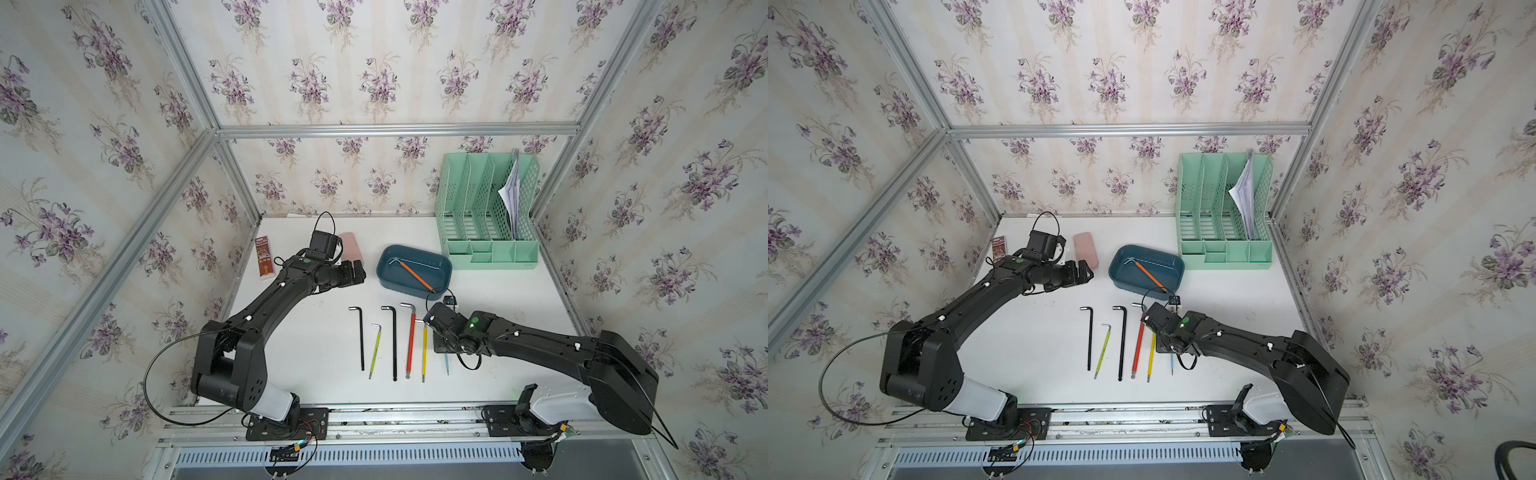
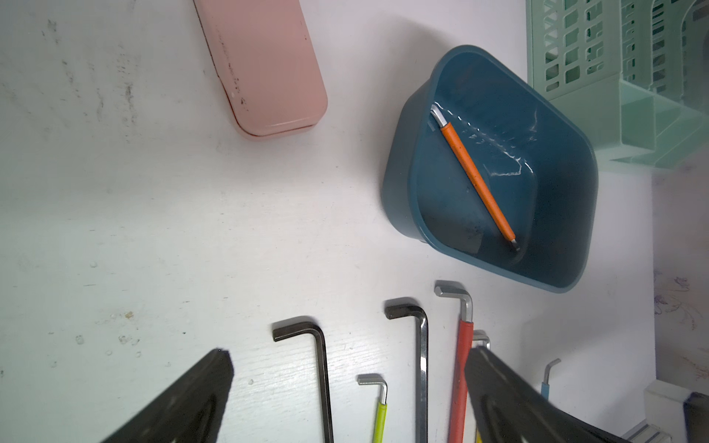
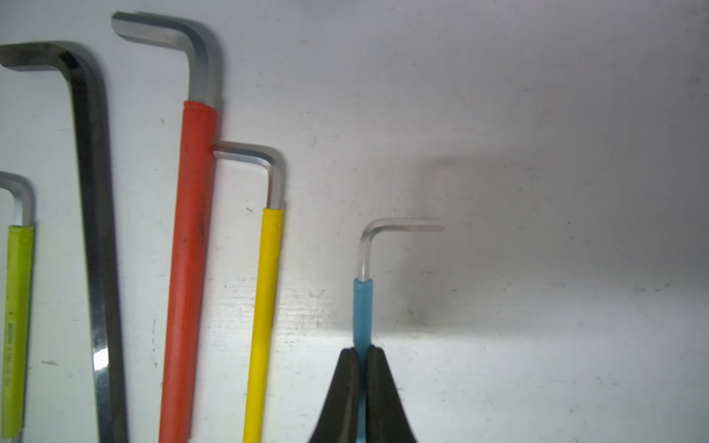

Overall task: Put the hex key on the desktop into the storage box
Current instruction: Pick up the Allen key from the center of the board.

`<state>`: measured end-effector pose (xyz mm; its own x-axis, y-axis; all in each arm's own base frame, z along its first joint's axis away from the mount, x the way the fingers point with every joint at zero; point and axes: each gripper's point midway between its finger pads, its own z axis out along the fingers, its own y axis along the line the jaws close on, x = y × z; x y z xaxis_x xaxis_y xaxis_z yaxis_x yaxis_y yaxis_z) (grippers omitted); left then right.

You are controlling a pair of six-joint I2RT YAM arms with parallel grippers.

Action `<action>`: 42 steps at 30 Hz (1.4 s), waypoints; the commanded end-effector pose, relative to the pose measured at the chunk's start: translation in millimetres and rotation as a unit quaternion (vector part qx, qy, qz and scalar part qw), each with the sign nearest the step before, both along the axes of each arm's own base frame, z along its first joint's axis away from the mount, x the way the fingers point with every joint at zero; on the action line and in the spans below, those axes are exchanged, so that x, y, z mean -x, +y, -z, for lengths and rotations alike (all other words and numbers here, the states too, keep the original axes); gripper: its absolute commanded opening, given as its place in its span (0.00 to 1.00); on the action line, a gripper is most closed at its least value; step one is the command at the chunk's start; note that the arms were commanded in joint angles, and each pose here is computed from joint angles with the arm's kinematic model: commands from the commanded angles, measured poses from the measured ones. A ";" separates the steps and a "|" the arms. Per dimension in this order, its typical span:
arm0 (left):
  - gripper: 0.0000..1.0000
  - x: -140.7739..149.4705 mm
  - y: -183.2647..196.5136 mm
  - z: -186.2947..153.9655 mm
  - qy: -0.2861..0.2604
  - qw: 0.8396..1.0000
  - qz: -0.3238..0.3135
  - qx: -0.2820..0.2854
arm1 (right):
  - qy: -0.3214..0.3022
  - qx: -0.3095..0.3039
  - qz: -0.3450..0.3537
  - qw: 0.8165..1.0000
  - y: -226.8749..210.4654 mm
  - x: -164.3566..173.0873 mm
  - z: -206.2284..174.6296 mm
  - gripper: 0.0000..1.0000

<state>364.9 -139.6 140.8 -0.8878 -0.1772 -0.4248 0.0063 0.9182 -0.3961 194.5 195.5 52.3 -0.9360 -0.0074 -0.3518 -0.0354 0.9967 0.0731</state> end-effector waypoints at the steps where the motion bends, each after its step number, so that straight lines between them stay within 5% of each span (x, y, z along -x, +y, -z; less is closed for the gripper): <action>1: 0.99 -2.7 0.9 -3.0 -0.003 1.000 -0.004 -0.002 | -0.016 0.002 -0.008 1.000 0.7 -7.7 -12.0 0.00; 42: 0.99 -11.9 3.5 -5.4 -0.028 0.999 0.008 -0.022 | -0.111 -0.065 -0.093 0.987 38.7 -109.4 -103.6 0.00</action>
<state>373.2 -138.8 144.4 -0.8755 -0.1627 -0.4551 0.0246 0.9254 -0.3783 296.3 230.1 152.2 -0.8386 -0.0703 -0.5403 -0.1980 0.9632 0.1820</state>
